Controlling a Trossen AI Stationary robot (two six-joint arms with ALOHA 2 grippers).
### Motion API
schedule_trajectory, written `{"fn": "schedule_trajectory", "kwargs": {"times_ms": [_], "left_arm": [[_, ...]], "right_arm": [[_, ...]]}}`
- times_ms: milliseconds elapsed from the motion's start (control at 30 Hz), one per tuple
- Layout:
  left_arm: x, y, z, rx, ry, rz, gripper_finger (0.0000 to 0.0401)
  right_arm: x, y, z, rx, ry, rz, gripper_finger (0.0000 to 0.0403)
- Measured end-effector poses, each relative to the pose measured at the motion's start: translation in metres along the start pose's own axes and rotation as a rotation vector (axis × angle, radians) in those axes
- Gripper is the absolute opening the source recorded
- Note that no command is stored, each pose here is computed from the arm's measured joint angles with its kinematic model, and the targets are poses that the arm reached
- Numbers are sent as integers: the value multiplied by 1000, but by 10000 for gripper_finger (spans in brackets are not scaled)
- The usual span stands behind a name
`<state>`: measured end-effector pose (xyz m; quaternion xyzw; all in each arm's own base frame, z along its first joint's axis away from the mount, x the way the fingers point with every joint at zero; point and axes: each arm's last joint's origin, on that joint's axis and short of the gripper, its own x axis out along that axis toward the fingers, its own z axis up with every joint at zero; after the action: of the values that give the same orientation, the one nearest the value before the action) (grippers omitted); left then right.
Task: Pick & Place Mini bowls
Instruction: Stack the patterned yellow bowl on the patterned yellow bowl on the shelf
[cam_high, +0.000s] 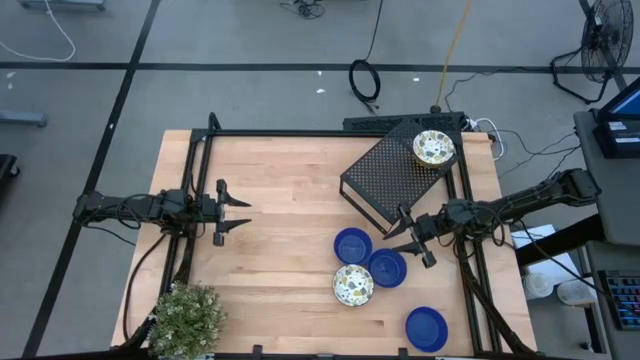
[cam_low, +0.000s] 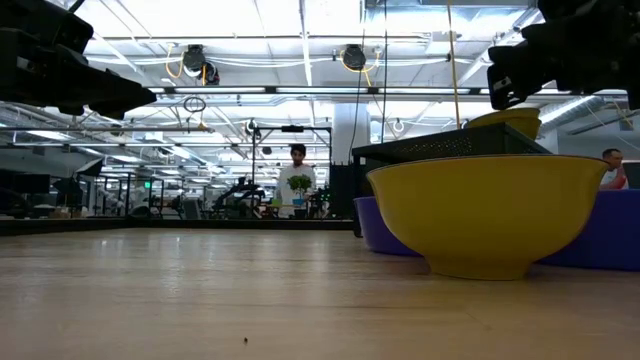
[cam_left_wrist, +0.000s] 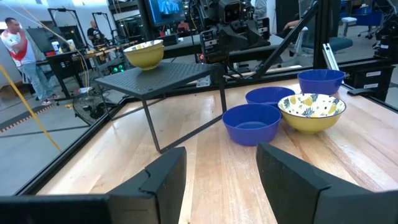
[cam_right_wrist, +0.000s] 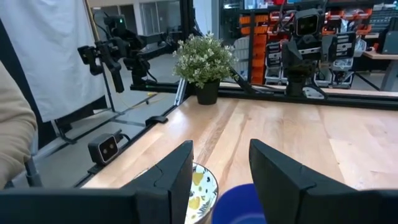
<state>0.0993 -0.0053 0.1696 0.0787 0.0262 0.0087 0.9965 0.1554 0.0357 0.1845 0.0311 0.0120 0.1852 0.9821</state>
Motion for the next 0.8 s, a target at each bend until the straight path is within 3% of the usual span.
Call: {"fn": "schedule_trajectory", "kwargs": {"times_ms": [267,500,633,800], "left_arm": [[0,0,0,0,0,0,198],[0,0,0,0,0,0,198],[0,0,0,0,0,0,198],[0,0,0,0,0,0,198]], "right_arm": [[2,3,1,125,-21,-24,144],[27,23,11,94,-9,-71,144],[54,37,21,92,100,-91,144],[91,43,33,168,351,-230,144]]}}
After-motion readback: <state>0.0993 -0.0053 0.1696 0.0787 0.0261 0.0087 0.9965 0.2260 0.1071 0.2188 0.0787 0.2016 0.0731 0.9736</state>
